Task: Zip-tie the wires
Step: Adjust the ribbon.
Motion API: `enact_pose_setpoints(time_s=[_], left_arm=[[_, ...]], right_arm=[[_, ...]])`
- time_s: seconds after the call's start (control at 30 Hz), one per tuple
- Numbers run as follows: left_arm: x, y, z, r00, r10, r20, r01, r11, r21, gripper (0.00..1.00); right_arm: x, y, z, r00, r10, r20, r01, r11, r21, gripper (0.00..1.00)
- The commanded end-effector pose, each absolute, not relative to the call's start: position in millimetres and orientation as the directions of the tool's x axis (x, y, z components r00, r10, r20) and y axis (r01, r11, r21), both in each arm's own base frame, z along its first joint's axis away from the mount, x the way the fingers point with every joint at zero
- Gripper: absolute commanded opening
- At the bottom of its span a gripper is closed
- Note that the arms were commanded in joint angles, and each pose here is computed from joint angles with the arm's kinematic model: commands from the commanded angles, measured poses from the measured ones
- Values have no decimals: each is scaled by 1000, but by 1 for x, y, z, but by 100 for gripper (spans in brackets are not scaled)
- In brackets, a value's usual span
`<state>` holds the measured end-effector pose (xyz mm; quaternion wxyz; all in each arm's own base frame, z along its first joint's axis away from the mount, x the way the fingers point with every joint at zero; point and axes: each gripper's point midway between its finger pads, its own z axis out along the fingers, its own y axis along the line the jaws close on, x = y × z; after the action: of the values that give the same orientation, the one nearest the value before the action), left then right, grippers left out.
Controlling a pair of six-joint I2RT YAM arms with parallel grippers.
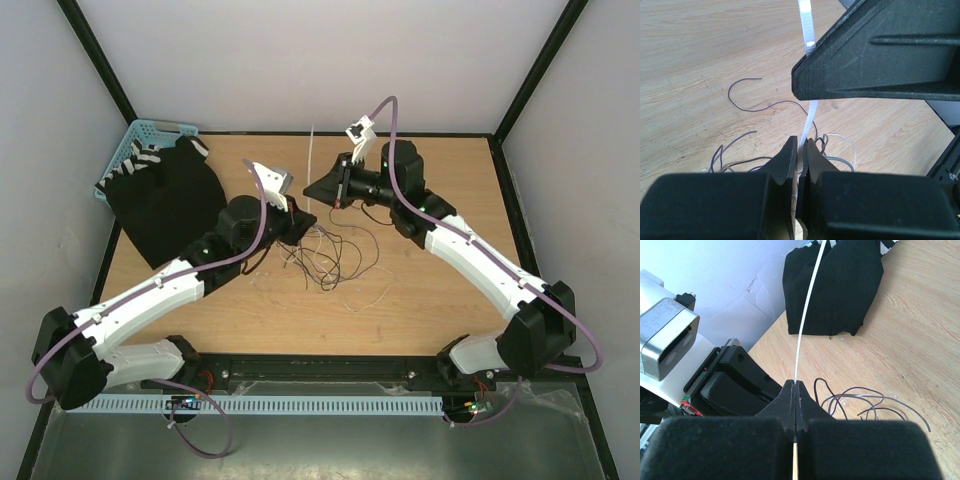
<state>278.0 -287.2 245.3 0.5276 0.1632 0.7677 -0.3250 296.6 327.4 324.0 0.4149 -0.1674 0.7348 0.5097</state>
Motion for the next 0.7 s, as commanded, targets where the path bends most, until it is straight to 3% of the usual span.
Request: enact_pose_setpoints(time_s=[0.0, 0.03, 0.23, 0.37, 0.53, 0.67], left_arm=[[262, -275, 204, -481, 40, -876, 574, 769, -280, 0], [263, -274, 213, -458, 35, -888, 582, 767, -270, 0], [270, -265, 260, -371, 34, -928, 580, 788, -204, 0], [278, -256, 293, -317, 39, -948, 558, 815, -154, 0], [283, -252, 332, -253, 26, -967, 551, 826, -122, 0], [284, -255, 356, -219, 6, -976, 564, 817, -122, 0]], right_arm=[[290, 310, 428, -366, 334, -869, -808, 348, 475, 0], [288, 308, 427, -359, 331, -873, -812, 351, 467, 0], [280, 282, 430, -240, 346, -907, -817, 433, 381, 68], [276, 254, 425, -114, 321, -940, -782, 555, 284, 99], [275, 223, 395, -24, 265, -964, -701, 683, 205, 99], [277, 207, 346, -45, 199, -979, -636, 750, 181, 99]])
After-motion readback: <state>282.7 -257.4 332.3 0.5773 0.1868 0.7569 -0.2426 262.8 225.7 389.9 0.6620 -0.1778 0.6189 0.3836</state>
